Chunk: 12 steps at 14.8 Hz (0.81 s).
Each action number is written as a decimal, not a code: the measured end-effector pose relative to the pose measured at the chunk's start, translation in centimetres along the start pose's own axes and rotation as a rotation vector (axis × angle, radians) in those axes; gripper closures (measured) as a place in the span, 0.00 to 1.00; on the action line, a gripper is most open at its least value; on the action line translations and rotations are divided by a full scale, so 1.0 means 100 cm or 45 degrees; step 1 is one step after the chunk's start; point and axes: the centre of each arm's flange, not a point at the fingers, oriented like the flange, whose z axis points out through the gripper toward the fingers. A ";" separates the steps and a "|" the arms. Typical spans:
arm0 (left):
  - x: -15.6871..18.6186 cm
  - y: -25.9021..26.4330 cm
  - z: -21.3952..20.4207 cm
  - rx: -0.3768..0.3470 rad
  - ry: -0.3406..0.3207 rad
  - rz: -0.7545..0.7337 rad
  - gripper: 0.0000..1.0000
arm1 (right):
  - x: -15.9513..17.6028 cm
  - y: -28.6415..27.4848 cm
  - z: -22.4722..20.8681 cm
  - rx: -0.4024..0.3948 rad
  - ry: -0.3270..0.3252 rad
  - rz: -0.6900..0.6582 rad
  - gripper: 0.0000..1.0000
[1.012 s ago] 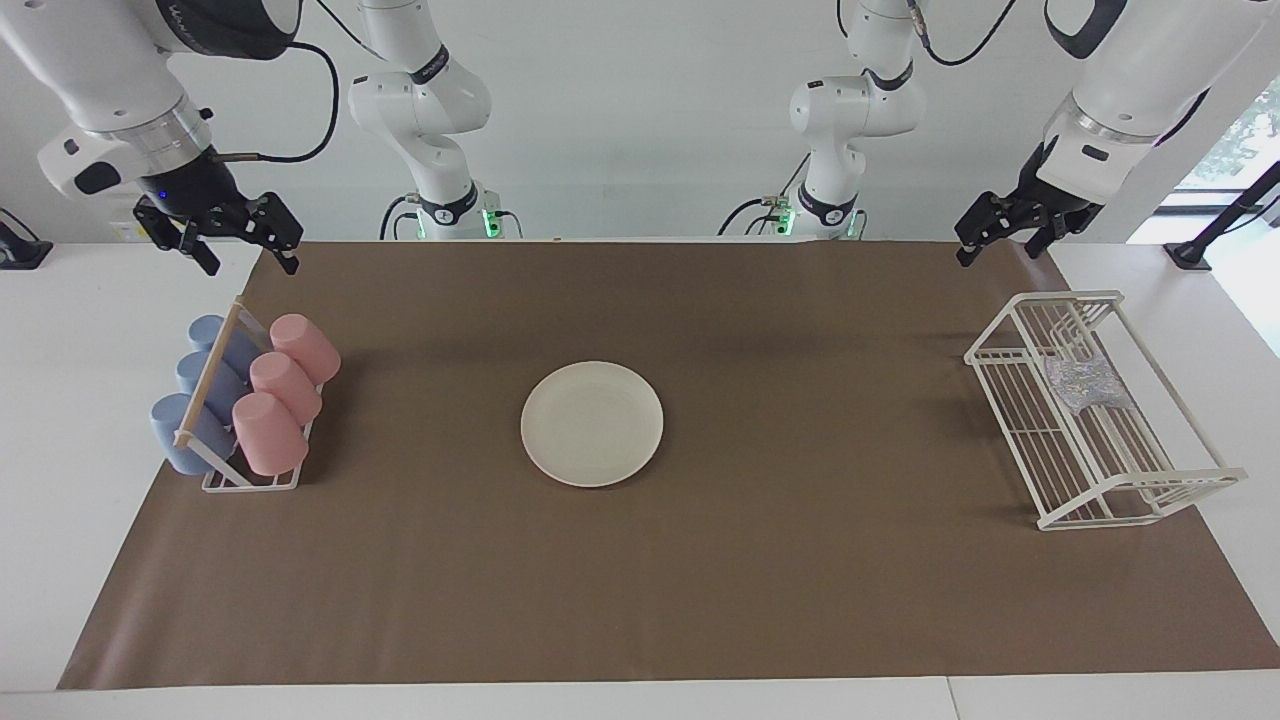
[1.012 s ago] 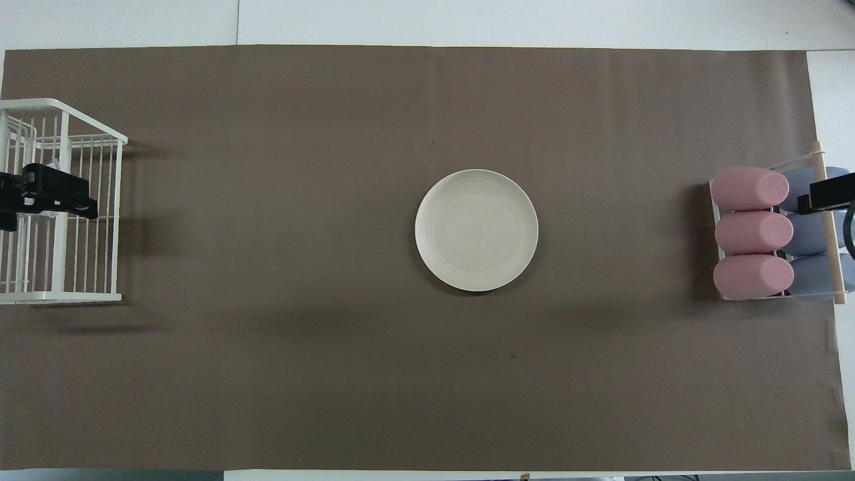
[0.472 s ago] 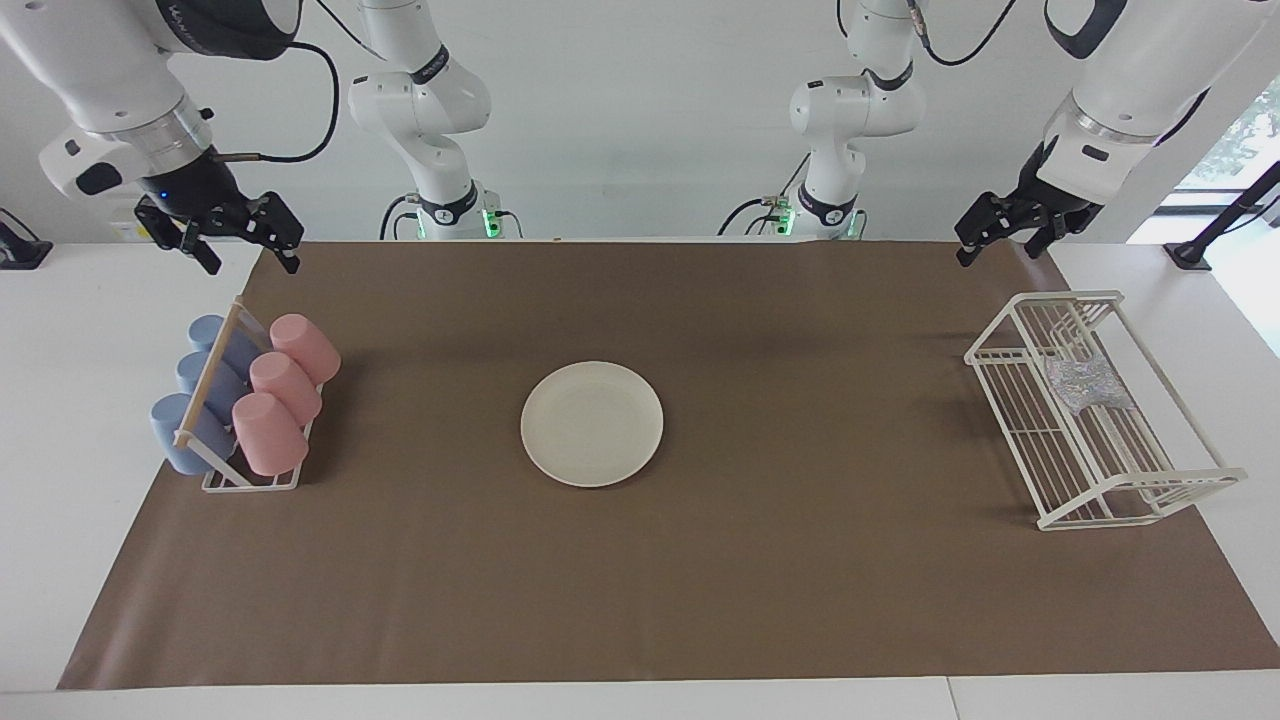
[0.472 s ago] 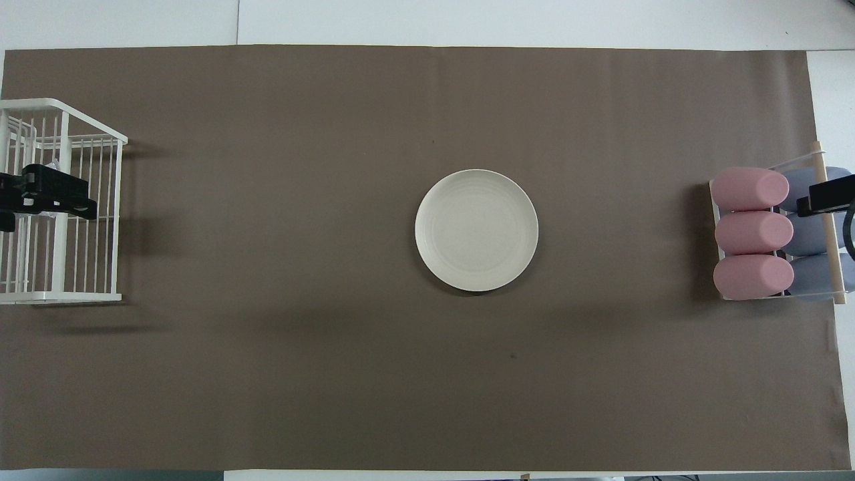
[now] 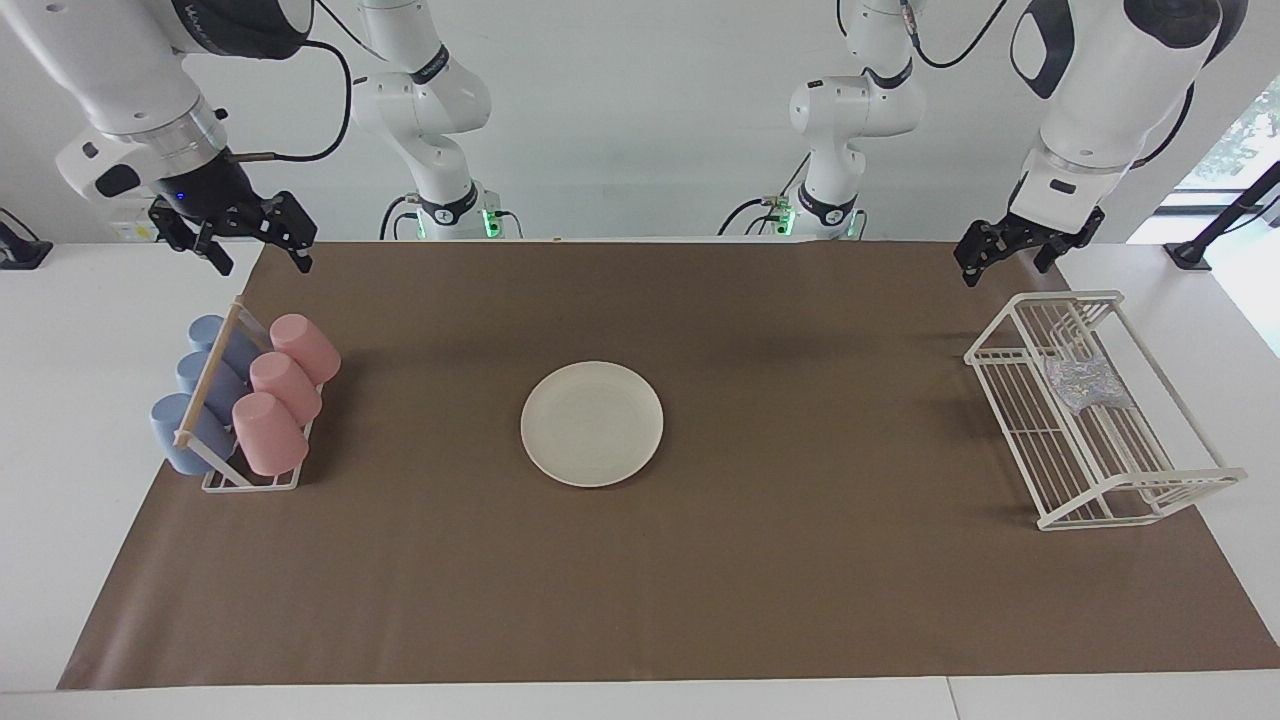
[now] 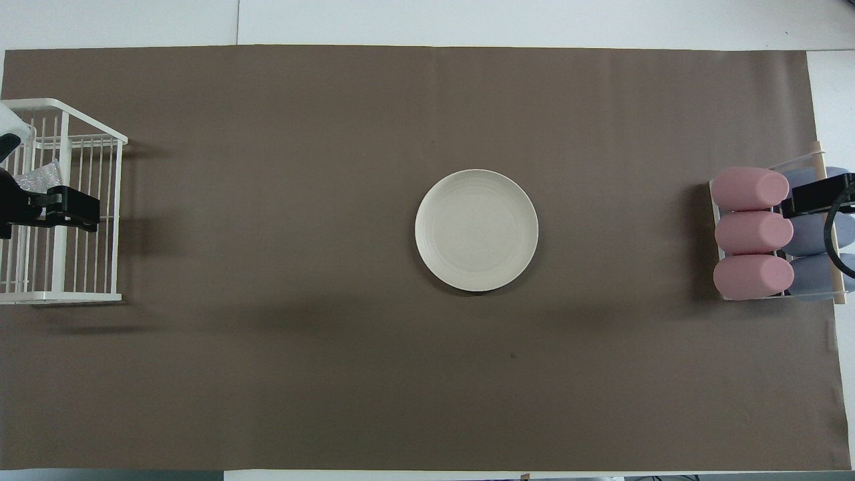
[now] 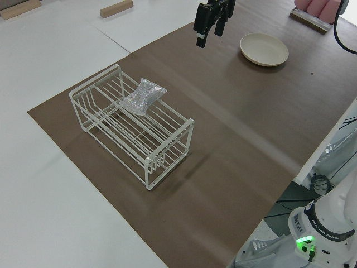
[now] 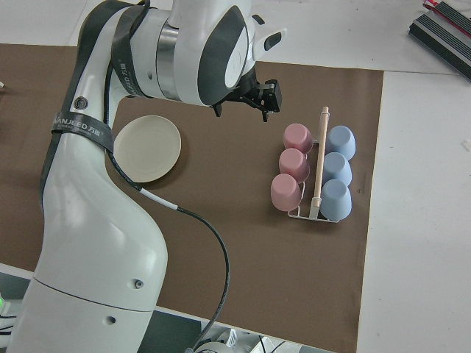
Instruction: Wipe plate with sponge
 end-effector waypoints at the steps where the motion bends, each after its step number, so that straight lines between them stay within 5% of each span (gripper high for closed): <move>1: 0.000 0.002 0.004 0.056 -0.001 -0.011 0.00 | -0.001 0.000 0.001 0.001 -0.008 0.002 0.00; 4: 0.002 0.014 0.023 0.239 -0.003 0.000 0.00 | -0.002 0.005 0.001 0.001 -0.017 0.137 0.00; 12: 0.049 0.062 0.118 0.789 -0.035 0.129 0.00 | 0.000 -0.012 0.004 -0.008 -0.023 1.038 0.00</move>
